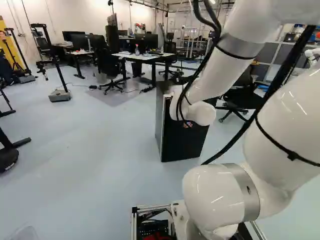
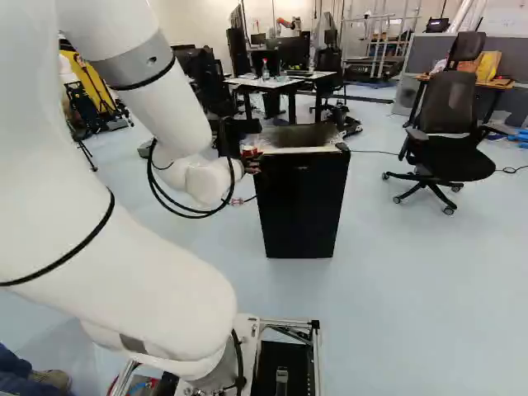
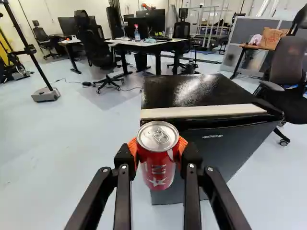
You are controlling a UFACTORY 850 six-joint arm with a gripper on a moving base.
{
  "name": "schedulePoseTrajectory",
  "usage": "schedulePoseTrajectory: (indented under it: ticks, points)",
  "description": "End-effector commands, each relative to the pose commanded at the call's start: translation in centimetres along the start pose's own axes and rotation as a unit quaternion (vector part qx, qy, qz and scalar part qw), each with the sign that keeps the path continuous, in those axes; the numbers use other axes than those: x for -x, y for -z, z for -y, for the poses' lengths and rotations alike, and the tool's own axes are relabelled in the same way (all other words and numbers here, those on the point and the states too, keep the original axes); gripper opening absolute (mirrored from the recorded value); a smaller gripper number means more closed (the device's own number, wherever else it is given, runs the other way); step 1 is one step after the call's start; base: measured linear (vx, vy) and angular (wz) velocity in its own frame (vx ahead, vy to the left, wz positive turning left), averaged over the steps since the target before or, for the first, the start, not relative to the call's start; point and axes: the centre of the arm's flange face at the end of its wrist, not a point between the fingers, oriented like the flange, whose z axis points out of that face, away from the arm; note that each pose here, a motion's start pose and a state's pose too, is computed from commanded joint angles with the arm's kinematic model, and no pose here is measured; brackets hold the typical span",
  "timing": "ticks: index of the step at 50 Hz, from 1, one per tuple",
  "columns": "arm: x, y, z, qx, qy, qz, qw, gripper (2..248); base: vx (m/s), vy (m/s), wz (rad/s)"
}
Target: Grab a drink from the fridge
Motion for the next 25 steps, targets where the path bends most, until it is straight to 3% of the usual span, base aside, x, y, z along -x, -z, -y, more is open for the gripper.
schedulePoseTrajectory:
  ticks: [25]
  points:
    - [3.1,3.8,0.7,-0.011,0.003,0.006,0.9999,99,0.0,0.0,0.0]
